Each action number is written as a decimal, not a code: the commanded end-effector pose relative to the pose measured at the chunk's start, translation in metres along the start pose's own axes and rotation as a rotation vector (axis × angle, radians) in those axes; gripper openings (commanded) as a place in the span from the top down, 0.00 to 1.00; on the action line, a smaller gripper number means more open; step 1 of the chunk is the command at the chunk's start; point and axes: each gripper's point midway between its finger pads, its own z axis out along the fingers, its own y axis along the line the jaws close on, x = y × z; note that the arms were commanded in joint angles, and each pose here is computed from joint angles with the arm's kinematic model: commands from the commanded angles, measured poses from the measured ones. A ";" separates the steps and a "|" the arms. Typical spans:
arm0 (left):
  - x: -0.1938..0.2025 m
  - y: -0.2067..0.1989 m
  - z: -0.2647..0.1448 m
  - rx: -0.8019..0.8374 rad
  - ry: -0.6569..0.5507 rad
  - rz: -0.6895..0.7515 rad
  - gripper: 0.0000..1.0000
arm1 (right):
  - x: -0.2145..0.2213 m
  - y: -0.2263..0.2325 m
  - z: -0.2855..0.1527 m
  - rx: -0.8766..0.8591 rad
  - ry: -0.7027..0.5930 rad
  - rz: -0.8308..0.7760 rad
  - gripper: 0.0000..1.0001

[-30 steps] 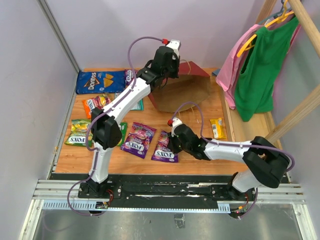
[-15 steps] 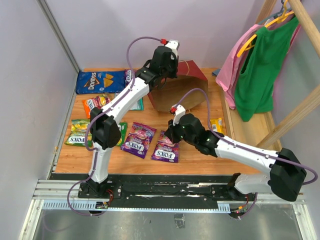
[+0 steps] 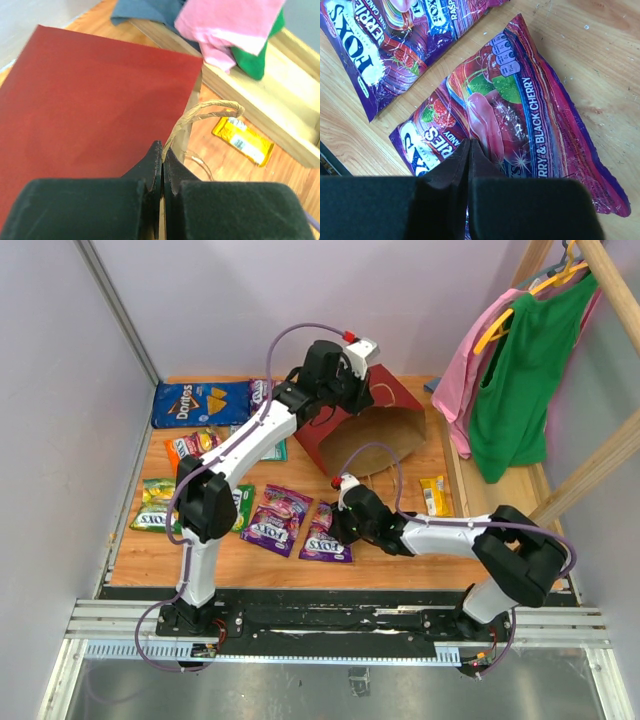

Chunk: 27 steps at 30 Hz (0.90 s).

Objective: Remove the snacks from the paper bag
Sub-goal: Adjust the paper bag at the center of the board.

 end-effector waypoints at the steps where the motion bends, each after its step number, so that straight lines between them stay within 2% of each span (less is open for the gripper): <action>1: 0.006 -0.014 0.004 0.107 -0.014 0.113 1.00 | 0.013 -0.005 0.005 0.006 0.048 0.020 0.99; 6: 0.021 0.001 0.028 0.062 -0.013 0.131 1.00 | 0.016 -0.003 0.008 -0.003 0.052 0.028 0.99; 13: 0.019 -0.007 0.046 0.142 -0.094 0.205 1.00 | 0.004 0.011 0.015 -0.036 0.022 0.048 0.99; 17: 0.016 -0.010 0.054 0.181 -0.086 0.224 0.99 | -0.005 0.019 0.018 -0.052 0.008 0.036 0.99; 18: 0.010 -0.013 0.054 0.193 -0.096 0.228 0.95 | -0.007 0.021 0.019 -0.054 0.005 0.033 0.99; 19: 0.006 -0.016 0.052 0.208 -0.099 0.228 0.82 | -0.009 0.023 0.019 -0.057 -0.001 0.030 0.99; 22: -0.009 -0.027 0.039 0.241 -0.118 0.221 0.27 | -0.017 0.027 0.016 -0.060 -0.019 0.018 0.99; 24: -0.028 -0.033 0.020 0.235 -0.153 0.218 0.02 | -0.023 0.027 0.012 -0.057 -0.037 0.007 0.99; 27: -0.066 -0.038 -0.027 0.178 -0.250 0.226 0.00 | -0.034 0.026 0.001 -0.043 -0.068 -0.014 0.95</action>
